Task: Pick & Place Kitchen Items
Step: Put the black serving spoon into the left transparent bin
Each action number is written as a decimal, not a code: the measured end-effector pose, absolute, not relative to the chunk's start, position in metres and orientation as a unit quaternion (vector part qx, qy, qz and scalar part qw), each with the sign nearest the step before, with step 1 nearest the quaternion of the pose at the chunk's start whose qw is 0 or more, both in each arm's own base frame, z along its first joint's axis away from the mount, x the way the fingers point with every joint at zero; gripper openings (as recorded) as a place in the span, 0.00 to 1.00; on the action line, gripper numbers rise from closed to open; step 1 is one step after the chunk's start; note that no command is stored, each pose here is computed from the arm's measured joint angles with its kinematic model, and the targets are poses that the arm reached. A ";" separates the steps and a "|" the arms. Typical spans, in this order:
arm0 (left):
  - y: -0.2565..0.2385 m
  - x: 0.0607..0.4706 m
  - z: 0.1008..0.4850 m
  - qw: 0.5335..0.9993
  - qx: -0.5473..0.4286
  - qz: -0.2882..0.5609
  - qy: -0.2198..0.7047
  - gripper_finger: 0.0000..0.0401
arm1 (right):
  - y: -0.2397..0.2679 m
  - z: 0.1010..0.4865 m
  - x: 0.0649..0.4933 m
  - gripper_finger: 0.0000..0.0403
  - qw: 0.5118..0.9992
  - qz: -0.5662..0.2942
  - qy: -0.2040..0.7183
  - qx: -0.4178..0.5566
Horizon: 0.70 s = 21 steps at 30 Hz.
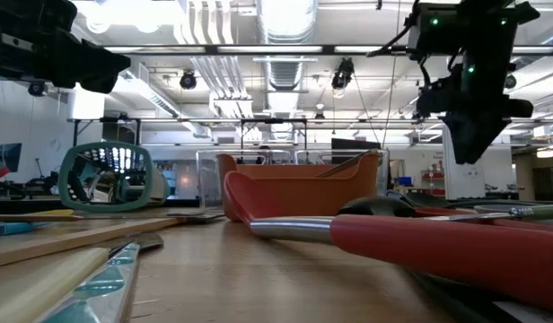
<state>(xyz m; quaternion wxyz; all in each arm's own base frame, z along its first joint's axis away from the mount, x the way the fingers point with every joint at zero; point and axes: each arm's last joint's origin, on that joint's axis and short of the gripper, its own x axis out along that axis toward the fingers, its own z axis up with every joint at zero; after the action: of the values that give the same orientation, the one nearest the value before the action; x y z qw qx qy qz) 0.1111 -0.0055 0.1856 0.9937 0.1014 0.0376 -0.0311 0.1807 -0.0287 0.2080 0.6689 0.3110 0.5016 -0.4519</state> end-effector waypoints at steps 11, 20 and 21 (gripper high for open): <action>-0.006 0.111 0.186 0.994 0.101 -0.031 0.037 0.05 | -0.028 0.186 0.191 0.51 0.648 -0.432 0.535 0.328; -0.006 0.111 0.186 0.994 0.101 -0.031 0.038 0.05 | -0.026 0.143 0.194 0.52 0.635 -0.403 0.556 0.354; -0.006 0.111 0.186 0.994 0.101 -0.031 0.037 0.05 | -0.026 0.140 0.194 0.51 0.635 -0.403 0.556 0.354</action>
<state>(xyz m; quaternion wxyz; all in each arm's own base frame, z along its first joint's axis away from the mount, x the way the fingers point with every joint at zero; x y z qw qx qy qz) 0.1111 -0.0055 0.1858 0.9937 0.1014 0.0374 -0.0310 0.1943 -0.0264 0.1403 0.6346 0.3538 0.5564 -0.4032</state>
